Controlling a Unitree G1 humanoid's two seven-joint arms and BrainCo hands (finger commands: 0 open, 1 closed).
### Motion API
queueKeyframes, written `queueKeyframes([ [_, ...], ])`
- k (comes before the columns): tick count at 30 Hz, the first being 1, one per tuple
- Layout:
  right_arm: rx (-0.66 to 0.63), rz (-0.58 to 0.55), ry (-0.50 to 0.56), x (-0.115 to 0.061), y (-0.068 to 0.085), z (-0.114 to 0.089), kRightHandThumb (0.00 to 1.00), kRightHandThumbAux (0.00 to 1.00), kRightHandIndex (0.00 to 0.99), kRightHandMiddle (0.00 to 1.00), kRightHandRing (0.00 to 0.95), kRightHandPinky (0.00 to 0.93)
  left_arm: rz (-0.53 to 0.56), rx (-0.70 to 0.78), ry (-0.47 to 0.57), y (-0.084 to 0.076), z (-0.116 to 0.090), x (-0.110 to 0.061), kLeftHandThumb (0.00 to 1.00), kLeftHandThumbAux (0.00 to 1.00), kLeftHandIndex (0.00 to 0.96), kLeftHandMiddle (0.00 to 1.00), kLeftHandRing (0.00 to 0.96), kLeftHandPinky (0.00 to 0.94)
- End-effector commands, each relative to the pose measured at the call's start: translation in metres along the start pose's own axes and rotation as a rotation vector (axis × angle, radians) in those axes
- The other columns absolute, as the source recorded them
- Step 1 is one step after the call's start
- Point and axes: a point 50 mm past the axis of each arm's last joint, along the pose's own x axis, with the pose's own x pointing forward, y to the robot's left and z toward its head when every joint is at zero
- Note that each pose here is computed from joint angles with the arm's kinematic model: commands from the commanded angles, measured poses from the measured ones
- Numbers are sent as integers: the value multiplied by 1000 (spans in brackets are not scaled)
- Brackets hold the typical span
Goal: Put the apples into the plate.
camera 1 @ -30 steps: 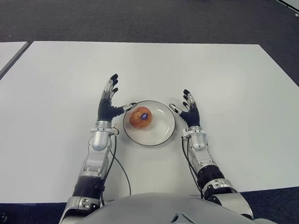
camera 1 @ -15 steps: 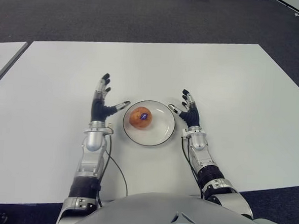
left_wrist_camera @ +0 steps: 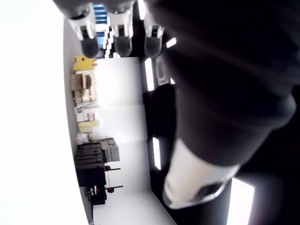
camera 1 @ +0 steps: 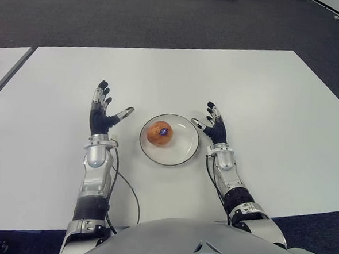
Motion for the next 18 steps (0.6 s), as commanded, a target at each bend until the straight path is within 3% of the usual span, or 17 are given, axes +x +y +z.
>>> queueKeyframes([
  [1,-1,1,104,-14,-1,-20,132,734,0,24,37,86,36,-19,116,7,-25,5,0,218,0,0,0,0],
  [4,-4,4,104,-14,0,-20,127,729,0,22,36,88,52,-22,152,9,-34,7,0,220,0,0,0,0],
  [18,-5,-6,113,-13,-1,-21,127,722,0,22,37,89,61,-43,148,-3,-36,1,0,286,0,0,0,0],
])
